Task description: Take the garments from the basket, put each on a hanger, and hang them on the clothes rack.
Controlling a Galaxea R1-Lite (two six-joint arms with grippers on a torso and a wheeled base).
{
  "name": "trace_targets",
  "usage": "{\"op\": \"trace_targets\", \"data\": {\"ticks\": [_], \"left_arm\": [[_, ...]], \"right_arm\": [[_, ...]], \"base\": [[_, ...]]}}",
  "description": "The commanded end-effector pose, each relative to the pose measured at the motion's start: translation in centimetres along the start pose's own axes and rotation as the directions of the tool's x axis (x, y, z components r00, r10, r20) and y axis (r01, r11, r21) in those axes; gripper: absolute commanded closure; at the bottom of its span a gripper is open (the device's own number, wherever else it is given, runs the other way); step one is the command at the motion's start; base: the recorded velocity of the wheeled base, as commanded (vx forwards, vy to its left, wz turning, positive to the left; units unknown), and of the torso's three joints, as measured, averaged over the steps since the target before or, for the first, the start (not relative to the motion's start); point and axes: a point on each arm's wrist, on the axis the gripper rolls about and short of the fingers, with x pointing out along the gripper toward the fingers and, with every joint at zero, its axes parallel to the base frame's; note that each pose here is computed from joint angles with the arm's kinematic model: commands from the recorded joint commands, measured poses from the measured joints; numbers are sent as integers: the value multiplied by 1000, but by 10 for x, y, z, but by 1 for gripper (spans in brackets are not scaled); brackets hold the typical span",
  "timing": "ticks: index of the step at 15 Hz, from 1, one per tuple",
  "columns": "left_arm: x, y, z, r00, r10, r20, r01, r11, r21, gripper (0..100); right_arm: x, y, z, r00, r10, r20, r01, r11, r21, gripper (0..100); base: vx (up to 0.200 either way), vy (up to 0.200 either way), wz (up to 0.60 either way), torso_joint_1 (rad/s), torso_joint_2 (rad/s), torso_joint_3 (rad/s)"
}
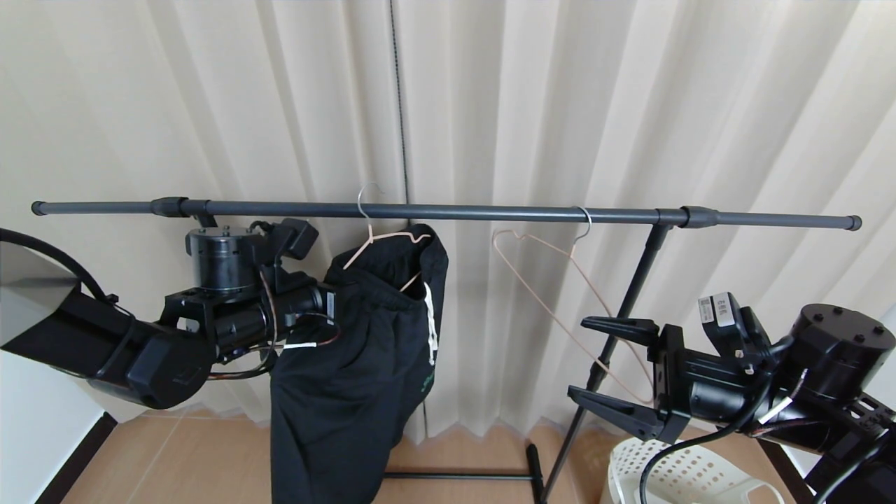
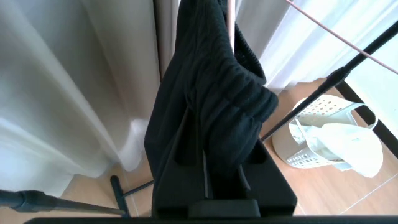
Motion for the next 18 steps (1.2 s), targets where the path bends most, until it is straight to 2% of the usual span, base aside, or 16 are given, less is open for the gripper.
{"op": "trace_targets", "data": {"ticks": [1,9,10,13,17,18], "left_arm": [[10,2,-4,1000,-1,-10,0,1000,-9,100],[16,3,-13,999,33,-11,-33,999,-11,100],[15,3,-14,999,33,-13,-33,999,-9,0],[13,3,-16,999,33,-20,-33,999,-5,0],[-18,-4,-15,999,34,7,-34,999,2,0],[-37,-8,-13,999,35,16,-35,999,4,0]], "right_arm": [[0,0,-1,1000,0,-1,0,1000,0,0],[1,0,-2,1000,1,-4,-1,1000,3,0],[1,0,-2,1000,1,-4,-1,1000,3,0],[0,0,-1,1000,0,-2,0,1000,1,0],[0,0,1,1000,0,3,0,1000,-5,0],[-1,1,1,1000,0,4,0,1000,-4,0]], "base": [[0,0,0,0,0,0],[0,0,0,0,0,0],[0,0,0,0,0,0],[0,0,0,0,0,0],[0,0,0,0,0,0],[0,0,0,0,0,0]]}}
